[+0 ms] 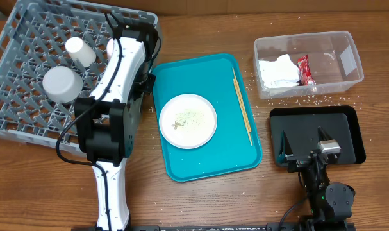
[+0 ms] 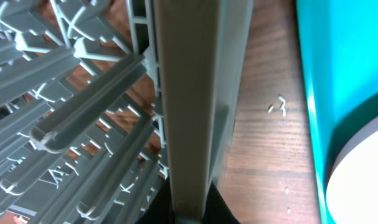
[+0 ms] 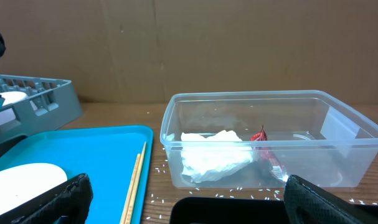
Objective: Sort waste into correct bins and load items into the dishwasher
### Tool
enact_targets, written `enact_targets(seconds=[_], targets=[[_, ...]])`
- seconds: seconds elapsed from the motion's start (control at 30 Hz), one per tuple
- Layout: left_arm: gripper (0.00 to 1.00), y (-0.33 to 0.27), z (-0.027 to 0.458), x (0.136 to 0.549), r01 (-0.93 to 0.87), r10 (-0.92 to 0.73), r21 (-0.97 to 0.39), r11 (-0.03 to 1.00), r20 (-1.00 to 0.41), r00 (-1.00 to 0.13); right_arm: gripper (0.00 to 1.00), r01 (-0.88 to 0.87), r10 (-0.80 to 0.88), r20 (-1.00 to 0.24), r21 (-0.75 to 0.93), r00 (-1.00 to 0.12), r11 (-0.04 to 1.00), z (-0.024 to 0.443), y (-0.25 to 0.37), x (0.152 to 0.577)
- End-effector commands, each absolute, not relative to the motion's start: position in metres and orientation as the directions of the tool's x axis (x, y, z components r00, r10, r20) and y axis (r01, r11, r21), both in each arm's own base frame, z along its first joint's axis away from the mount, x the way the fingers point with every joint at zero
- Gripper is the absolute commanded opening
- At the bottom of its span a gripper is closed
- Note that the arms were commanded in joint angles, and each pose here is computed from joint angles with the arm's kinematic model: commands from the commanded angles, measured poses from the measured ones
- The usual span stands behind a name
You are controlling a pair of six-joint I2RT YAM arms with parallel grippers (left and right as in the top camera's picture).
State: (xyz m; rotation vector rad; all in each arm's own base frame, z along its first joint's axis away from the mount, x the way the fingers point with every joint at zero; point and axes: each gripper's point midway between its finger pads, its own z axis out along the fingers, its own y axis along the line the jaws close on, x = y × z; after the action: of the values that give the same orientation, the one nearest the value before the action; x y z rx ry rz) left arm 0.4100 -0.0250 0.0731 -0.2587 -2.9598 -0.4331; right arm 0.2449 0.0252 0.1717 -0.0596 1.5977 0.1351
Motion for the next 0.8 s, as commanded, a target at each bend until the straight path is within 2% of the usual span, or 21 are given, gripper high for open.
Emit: enact_targets(seconds=[0.0,0.13,0.33,0.5,0.63,0.77], targets=[[0.04,-0.048,0.047,0.422,0.151,0.127,0.225,0.963,0.118,-0.985,1.00,-0.113,0.045,-0.999,0.048,-0.026,0.992,0.170,0.023,0.245],[0.04,-0.051,0.045,0.436,-0.018,-0.024,0.214,0.977,0.028,-0.999,1.00,-0.113,0.045,-0.999,0.048,-0.026,0.992,0.170,0.023,0.245],[0.04,-0.030,0.046,0.441,-0.240,-0.241,0.199,0.950,-0.017,-0.970,1.00,-0.113,0.045,-0.999,0.048,-0.026,0.992,0.170,0.023,0.245],[0.04,-0.012,0.045,0.438,-0.262,-0.269,0.160,0.952,0.022,-0.963,1.00,-0.113,0.045,-0.999,0.048,-0.026,0.992,0.170,0.023,0.245],[0.04,0.006,0.046,0.436,-0.285,-0.294,0.191,0.939,0.020,-0.956,1.00,-0.113,0.045,-0.999,0.048,-0.026,0.992,0.170,0.023,0.245],[0.04,0.010,0.046,0.434,-0.226,-0.238,0.189,0.956,0.041,-0.971,1.00,-0.113,0.045,-0.999,0.048,-0.026,0.992,0.170,0.023,0.245]])
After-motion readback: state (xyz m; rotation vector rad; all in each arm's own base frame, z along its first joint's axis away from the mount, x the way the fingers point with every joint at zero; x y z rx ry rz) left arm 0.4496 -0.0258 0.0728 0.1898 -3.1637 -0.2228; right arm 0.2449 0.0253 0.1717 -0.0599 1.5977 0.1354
